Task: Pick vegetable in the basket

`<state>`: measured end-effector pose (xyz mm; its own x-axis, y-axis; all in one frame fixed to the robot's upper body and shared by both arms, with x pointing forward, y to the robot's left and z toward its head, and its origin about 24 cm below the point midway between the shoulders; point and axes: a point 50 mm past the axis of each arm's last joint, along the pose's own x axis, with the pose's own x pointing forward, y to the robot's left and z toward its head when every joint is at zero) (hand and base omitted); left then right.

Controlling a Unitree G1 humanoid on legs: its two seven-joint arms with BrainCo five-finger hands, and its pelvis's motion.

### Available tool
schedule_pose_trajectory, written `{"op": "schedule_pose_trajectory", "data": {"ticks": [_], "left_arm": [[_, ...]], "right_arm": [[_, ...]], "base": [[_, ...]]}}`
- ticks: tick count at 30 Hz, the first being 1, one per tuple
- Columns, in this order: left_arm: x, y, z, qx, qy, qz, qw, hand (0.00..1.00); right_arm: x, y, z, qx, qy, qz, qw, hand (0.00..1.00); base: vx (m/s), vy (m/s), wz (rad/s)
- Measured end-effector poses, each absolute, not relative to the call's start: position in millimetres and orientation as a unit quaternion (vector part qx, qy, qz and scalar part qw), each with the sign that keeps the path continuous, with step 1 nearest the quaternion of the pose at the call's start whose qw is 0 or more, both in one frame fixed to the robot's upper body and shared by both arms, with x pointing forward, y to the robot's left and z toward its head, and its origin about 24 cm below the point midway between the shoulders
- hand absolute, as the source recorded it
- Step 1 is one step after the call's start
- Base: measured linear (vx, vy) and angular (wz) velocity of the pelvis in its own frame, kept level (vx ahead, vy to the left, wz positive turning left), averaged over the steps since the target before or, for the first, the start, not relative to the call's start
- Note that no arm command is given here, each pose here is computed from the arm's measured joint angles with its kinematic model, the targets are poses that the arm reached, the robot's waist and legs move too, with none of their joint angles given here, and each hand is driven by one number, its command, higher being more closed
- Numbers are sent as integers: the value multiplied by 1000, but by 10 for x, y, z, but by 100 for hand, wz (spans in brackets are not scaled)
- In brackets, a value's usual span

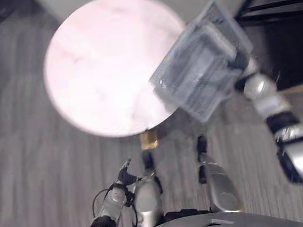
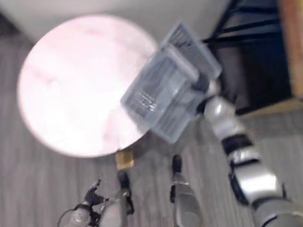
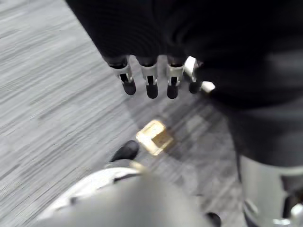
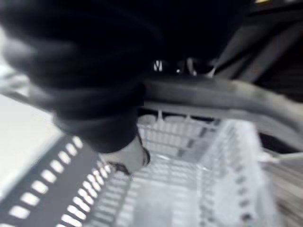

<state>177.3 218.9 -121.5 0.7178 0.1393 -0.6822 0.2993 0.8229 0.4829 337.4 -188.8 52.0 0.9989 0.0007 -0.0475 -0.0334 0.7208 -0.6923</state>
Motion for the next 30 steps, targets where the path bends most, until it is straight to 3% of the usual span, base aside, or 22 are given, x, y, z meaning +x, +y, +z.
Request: {"op": "schedule_pose_trajectory", "data": {"ticks": [3,6,9,16,20,23,30], "left_arm": [[1788,2245,-1189,279,371,-20,885,0],[1695,2388,-1211,258,393,18,882,0],[1687,2299,-1234,232,393,27,889,0],[1163,2160,-1478,159,463,61,870,0],[1202,2124,-1459,138,448,86,879,0],[1246,2134,-1441,116,440,102,885,0],[1020,2175,-1508,104,472,120,867,0]], "right_arm": [[2950,-1980,99,-320,82,3,944,100],[2815,-1950,-18,-280,99,-7,955,100],[2674,-2217,-88,-280,127,-40,951,100],[2274,-2366,-399,-225,194,-71,952,100],[1878,-2621,-768,-212,296,-114,924,100],[1795,-2718,-872,-202,332,-148,909,100],[1214,-2883,-1221,-160,455,-200,853,100]], "base": [[89,-71,-186],[-17,-177,-272],[-29,-165,-206],[223,-273,-211],[319,-127,-138],[233,-36,-106],[371,61,-58]]}}
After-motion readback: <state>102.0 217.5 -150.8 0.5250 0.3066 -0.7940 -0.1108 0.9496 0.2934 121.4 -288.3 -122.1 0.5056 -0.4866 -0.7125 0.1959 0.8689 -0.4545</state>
